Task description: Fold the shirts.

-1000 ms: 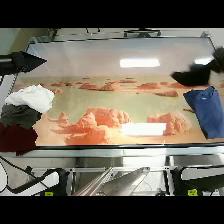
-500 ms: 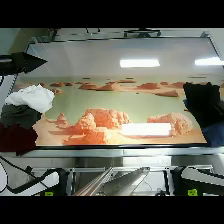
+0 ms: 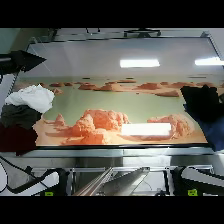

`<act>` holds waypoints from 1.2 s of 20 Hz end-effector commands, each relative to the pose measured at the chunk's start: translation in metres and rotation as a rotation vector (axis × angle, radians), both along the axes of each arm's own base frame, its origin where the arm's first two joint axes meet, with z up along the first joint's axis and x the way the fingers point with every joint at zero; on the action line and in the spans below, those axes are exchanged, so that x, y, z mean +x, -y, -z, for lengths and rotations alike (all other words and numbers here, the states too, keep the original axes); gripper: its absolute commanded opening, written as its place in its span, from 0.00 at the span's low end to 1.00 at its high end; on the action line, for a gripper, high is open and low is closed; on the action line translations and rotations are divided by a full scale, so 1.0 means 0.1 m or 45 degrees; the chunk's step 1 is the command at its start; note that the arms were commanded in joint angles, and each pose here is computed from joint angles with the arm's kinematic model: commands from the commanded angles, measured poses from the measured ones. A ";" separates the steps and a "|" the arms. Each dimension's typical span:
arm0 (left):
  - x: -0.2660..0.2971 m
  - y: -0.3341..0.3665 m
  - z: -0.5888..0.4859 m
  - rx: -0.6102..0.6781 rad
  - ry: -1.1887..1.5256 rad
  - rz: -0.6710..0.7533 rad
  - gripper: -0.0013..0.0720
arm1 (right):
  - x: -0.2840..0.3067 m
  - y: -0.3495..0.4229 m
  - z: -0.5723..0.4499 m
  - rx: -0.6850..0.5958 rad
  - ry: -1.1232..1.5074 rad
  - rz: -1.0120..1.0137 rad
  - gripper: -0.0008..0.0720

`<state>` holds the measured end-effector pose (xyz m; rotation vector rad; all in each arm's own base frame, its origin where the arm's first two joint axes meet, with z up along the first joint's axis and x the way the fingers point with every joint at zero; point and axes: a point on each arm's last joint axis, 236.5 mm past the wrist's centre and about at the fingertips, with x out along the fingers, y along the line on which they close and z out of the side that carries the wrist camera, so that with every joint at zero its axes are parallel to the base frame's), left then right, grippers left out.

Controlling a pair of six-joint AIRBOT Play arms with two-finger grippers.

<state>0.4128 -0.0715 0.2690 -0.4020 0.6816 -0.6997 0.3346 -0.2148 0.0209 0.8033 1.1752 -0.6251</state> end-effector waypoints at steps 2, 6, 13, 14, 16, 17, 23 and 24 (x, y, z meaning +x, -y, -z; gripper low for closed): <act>0.03 -0.02 -0.01 -0.002 0.010 -0.015 0.04 | 0.69 0.04 -1.23 -0.090 0.454 -0.080 0.04; 0.04 -0.02 -0.01 -0.002 0.013 -0.019 0.05 | 0.54 0.15 -2.10 -0.205 0.576 -0.056 0.04; -0.08 0.03 0.05 0.008 -0.033 0.041 0.05 | -0.84 0.54 -1.45 -0.178 -0.043 0.121 0.04; -0.10 0.04 0.06 0.010 -0.040 0.051 0.05 | -1.04 0.58 -1.27 -0.186 -0.165 0.133 0.04; -0.12 0.05 0.07 0.012 -0.050 0.065 0.04 | -1.35 0.64 -0.92 -0.202 -0.353 0.143 0.04; -0.13 0.05 0.07 0.012 -0.052 0.068 0.05 | -1.44 0.64 -0.72 -0.193 -0.408 0.139 0.04; -0.13 0.05 0.08 0.012 -0.055 0.069 0.04 | -1.74 0.43 0.20 -0.084 -0.585 0.074 0.04; -0.13 0.05 0.08 0.012 -0.055 0.068 0.05 | -1.83 0.44 0.23 -0.091 -0.636 0.070 0.21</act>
